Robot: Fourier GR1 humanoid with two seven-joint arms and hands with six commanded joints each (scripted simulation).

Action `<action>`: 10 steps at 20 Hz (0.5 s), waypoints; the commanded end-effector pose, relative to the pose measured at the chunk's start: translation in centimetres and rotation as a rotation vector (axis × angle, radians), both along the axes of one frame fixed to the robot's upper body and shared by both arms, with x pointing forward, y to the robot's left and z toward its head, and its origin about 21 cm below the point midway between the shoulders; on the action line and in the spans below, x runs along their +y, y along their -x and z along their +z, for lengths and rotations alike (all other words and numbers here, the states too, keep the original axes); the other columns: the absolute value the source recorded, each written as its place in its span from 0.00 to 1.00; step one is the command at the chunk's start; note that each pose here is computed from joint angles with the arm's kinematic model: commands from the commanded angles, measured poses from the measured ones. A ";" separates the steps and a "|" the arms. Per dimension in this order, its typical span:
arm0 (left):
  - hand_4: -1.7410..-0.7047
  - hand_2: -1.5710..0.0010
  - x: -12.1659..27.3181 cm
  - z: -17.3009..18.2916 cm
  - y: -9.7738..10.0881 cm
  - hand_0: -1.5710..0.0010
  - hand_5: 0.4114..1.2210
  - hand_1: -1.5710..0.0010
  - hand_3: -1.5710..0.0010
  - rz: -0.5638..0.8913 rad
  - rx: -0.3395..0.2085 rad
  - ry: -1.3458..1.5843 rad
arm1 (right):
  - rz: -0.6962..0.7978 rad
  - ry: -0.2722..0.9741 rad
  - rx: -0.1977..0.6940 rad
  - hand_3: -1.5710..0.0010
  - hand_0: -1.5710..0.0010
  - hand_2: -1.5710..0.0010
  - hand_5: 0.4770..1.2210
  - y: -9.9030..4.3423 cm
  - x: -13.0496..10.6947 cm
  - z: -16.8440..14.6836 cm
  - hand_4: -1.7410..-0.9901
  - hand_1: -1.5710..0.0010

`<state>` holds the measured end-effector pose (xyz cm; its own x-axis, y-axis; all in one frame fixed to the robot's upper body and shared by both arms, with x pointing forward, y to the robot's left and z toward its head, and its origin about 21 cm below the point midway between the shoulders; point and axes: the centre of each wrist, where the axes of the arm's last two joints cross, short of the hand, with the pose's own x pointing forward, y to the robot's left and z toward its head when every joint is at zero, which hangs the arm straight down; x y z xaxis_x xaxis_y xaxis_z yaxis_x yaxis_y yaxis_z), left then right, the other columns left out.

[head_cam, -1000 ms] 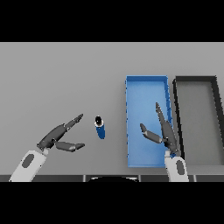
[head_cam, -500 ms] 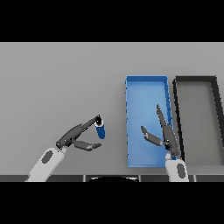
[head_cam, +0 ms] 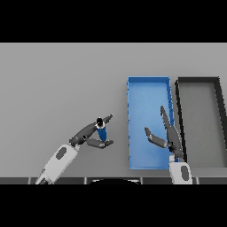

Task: Pick up the blue pipe and place it into the blue bin.

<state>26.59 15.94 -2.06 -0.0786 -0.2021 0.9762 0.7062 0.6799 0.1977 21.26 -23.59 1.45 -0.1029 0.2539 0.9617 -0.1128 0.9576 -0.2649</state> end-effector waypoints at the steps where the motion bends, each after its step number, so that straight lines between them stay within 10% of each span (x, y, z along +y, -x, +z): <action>1: 0.48 0.97 -0.4 0.1 -0.2 1.00 0.18 1.00 1.00 -0.001 0.001 0.027 | 0.007 0.000 -0.001 1.00 1.00 1.00 0.17 0.2 0.0 0.0 0.72 1.00; 4: 0.41 0.77 -1.3 -0.2 -0.1 0.94 0.30 0.83 0.86 0.021 0.027 0.046 | -0.004 0.003 0.017 1.00 1.00 1.00 0.17 -0.2 -0.1 0.0 0.72 1.00; 7: 0.26 0.43 -2.0 -0.7 0.1 0.54 0.64 0.45 0.44 0.036 0.060 0.075 | 0.001 -0.003 0.014 1.00 1.00 1.00 0.17 0.1 0.3 -0.1 0.72 1.00; 10: 0.14 0.22 -2.3 -0.6 0.6 0.28 0.82 0.23 0.25 -0.012 0.028 0.068 | -0.001 -0.004 0.014 1.00 1.00 1.00 0.17 -0.3 0.1 0.2 0.72 1.00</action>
